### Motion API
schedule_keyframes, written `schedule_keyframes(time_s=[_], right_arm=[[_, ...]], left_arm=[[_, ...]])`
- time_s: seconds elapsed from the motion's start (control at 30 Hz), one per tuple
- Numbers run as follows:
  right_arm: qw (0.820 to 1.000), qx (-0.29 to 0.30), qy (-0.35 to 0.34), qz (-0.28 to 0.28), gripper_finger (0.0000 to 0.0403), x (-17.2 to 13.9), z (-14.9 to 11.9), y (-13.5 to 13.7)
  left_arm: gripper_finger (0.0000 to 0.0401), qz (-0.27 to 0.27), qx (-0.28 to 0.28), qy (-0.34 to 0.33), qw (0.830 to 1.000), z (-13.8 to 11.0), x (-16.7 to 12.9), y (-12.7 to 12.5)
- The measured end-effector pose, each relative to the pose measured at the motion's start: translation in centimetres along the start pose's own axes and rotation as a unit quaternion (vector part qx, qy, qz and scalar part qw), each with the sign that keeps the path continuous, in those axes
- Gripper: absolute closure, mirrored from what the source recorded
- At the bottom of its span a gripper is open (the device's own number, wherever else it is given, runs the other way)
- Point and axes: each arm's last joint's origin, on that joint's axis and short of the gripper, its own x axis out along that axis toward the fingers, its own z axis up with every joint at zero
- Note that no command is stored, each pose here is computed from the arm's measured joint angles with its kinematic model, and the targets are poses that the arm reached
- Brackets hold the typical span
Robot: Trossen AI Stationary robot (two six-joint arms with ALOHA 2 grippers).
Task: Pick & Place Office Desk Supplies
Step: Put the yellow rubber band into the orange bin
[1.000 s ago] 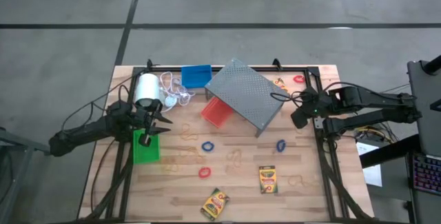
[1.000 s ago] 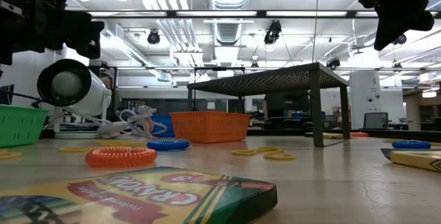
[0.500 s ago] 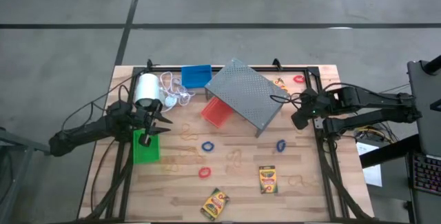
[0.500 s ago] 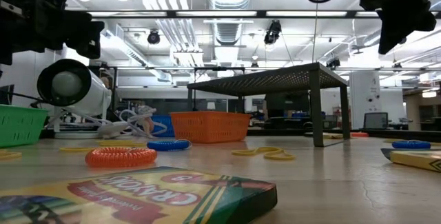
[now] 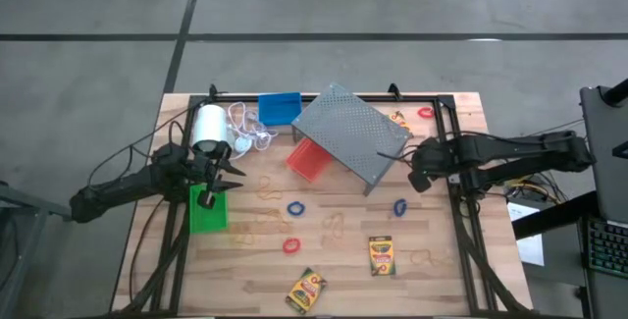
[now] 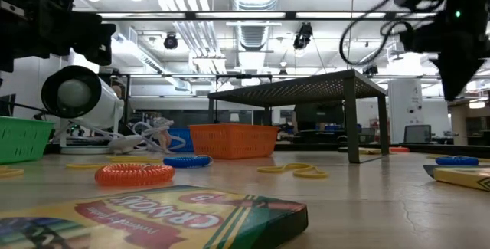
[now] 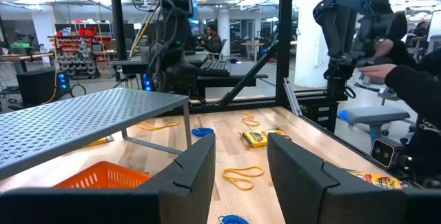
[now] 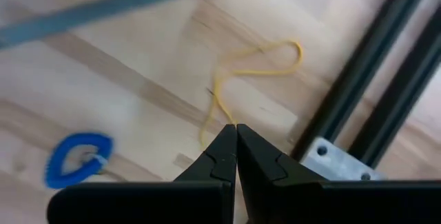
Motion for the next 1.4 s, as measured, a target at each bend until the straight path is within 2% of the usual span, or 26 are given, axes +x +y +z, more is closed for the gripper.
schedule_keyframes(time_s=[0.33, 0.53, 0.67, 0.8, 0.97, 1.03, 1.17, 1.23, 1.3, 1.4], right_arm=[[0.999, 0.032, -0.012, -0.018, 0.0394, 1.6, -0.5, -0.2], [0.999, -0.029, -0.005, 0.038, 0.0394, 2.7, -0.6, 0.7], [0.996, -0.076, -0.022, 0.033, 0.0394, 2.9, -0.6, 0.7], [0.997, -0.069, -0.039, 0.021, 0.0394, 2.9, -0.5, 0.5], [0.998, -0.048, -0.024, 0.026, 0.0394, 2.6, -0.8, 0.1], [0.996, -0.07, -0.016, 0.051, 0.0394, 2.3, -1.1, 0.1], [0.984, -0.158, -0.03, 0.081, 0.0394, 1.6, -1.7, -0.2], [0.981, -0.172, -0.034, 0.088, 0.0394, 1.5, -1.8, -0.4], [0.983, -0.15, -0.033, 0.098, 0.0394, 1.4, -1.9, -0.5], [0.995, -0.017, -0.017, 0.096, 0.0394, 1.5, -1.9, -0.4]], left_arm=[[0.0267, 0.0, 0.0, 0.0, 1.0, 0.0, 0.0, 0.0], [0.0267, 0.0, 0.0, 0.0, 1.0, 0.0, 0.0, 0.0], [0.0267, 0.0, 0.0, 0.0, 1.0, 0.0, 0.0, 0.0], [0.0267, 0.0, -0.001, 0.001, 1.0, 0.0, 0.0, 0.0], [0.0267, 0.0, -0.001, 0.001, 1.0, 0.0, 0.0, 0.0], [0.0267, 0.0, -0.001, 0.001, 1.0, 0.0, 0.0, 0.0], [0.0267, 0.0, -0.001, 0.001, 1.0, 0.0, 0.0, 0.0], [0.0267, 0.0, -0.001, 0.001, 1.0, 0.0, 0.0, 0.0], [0.0267, 0.0, -0.001, 0.001, 1.0, 0.0, 0.0, 0.0], [0.0267, 0.0, -0.001, 0.001, 1.0, 0.0, 0.0, 0.0]])
